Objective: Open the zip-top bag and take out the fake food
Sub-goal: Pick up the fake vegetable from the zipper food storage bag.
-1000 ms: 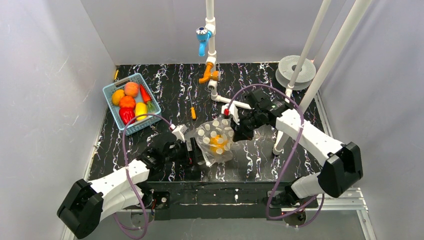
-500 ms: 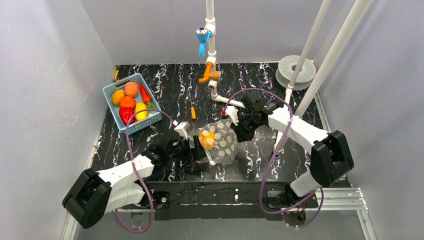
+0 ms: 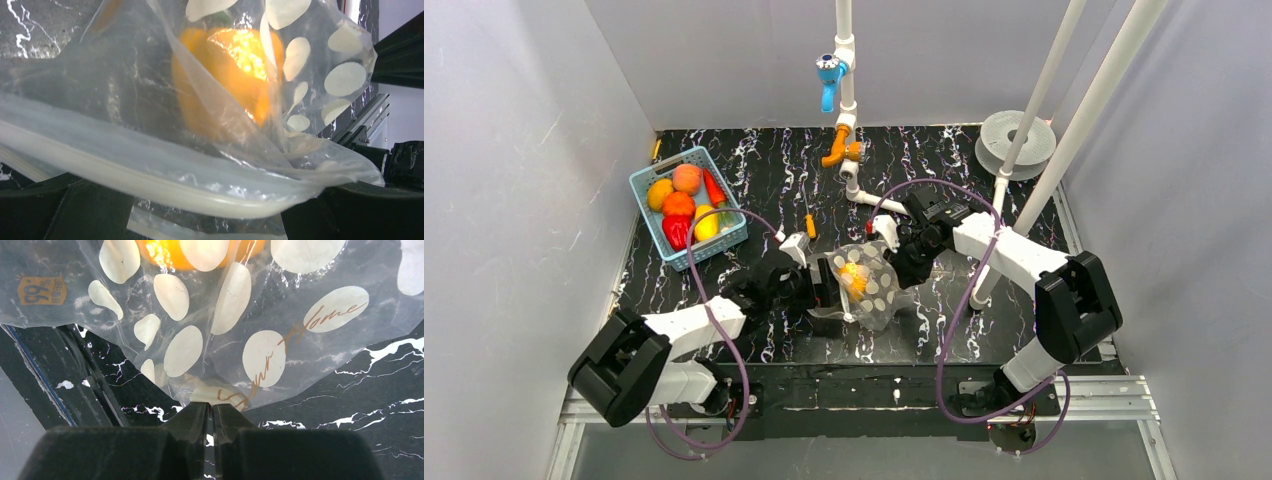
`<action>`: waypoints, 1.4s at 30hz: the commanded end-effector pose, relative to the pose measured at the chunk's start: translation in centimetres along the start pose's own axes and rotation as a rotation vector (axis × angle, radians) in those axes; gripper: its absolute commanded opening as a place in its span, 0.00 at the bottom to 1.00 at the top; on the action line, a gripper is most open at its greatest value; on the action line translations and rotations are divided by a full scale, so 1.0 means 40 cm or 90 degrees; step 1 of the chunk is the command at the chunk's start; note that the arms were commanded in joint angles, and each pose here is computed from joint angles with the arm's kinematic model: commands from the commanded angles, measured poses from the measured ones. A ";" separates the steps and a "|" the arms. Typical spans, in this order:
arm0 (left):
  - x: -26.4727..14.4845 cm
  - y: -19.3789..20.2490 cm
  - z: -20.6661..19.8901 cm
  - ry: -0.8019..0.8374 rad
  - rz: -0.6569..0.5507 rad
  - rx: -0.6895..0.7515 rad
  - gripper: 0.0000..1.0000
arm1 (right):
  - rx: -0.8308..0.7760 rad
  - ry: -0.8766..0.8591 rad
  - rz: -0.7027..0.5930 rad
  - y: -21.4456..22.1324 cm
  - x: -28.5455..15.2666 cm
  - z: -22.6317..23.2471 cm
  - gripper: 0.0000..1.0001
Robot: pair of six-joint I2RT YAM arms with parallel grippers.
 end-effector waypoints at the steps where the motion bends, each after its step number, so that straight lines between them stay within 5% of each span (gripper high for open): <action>1: 0.028 -0.055 -0.025 0.017 -0.052 0.004 0.93 | 0.001 -0.011 -0.012 -0.016 0.001 -0.002 0.14; 13: 0.086 -0.051 -0.038 0.032 -0.001 0.020 0.98 | 0.013 -0.022 -0.001 -0.016 0.026 -0.013 0.13; 39: 0.176 -0.053 -0.055 -0.064 0.099 0.089 0.90 | 0.020 -0.024 0.015 -0.008 0.050 -0.024 0.11; 42: 0.182 -0.053 -0.047 -0.098 0.119 0.093 0.80 | 0.018 -0.019 0.017 -0.006 0.049 -0.025 0.11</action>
Point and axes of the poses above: each gripper's point midway between its finger pads, its own x axis out along the fingers, its own z axis along the line the jaws close on, y = z × x, the point moved 10 cm from there along -x, back along the fingers, and after that the axes turned 9 degrees about x, right-handed, at the moved point
